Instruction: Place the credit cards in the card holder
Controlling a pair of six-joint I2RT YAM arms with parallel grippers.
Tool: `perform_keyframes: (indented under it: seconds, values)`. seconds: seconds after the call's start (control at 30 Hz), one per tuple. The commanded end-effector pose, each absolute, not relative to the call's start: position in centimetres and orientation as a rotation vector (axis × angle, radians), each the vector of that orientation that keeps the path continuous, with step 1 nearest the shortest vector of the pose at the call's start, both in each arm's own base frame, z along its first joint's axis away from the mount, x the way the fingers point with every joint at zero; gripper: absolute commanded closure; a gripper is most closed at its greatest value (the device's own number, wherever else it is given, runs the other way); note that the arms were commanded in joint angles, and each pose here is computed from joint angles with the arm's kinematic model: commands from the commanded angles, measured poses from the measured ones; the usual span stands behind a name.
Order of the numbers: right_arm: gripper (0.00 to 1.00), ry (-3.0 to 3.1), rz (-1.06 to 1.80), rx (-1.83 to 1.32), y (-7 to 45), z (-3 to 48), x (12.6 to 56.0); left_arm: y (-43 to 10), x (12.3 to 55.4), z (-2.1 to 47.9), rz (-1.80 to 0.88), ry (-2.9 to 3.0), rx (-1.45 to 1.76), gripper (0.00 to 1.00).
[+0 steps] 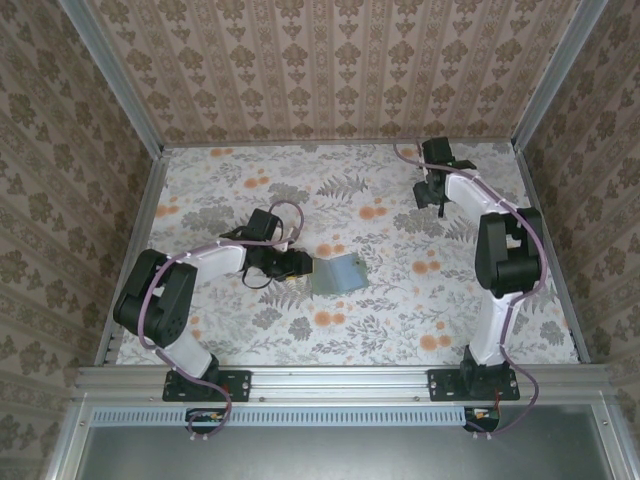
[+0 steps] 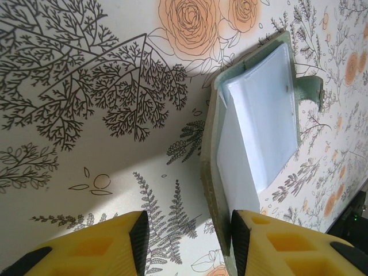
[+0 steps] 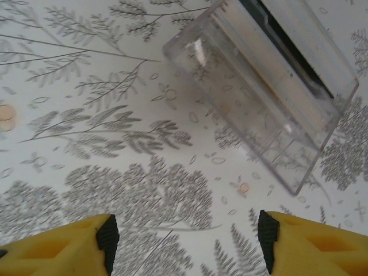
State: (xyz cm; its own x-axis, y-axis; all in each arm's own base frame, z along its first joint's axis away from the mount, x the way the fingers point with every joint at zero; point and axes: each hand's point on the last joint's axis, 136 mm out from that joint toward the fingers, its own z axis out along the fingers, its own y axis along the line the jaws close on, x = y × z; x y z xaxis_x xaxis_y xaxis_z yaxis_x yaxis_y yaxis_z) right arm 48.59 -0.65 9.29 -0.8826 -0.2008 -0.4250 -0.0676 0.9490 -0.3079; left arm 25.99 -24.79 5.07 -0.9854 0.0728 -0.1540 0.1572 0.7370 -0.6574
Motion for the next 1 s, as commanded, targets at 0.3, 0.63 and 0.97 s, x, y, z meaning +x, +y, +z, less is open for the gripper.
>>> perform_keyframes:
  seconds: [0.3, 0.63, 0.97]
  values:
    - [0.35, 2.695, -0.487, -0.301, -3.0, 7.5, 51.4, -23.9, 25.3, 5.8, -1.047, 2.813, 0.151, 0.56]
    - [0.7, 2.738, -0.37, -0.246, -1.7, 6.2, 51.1, -23.8, 25.4, 6.1, -1.039, 2.811, 0.151, 0.57]
    - [0.86, 2.692, -0.159, -0.018, 2.8, 8.8, 51.3, -24.3, 25.8, 6.3, -1.057, 2.815, 0.186, 0.57]
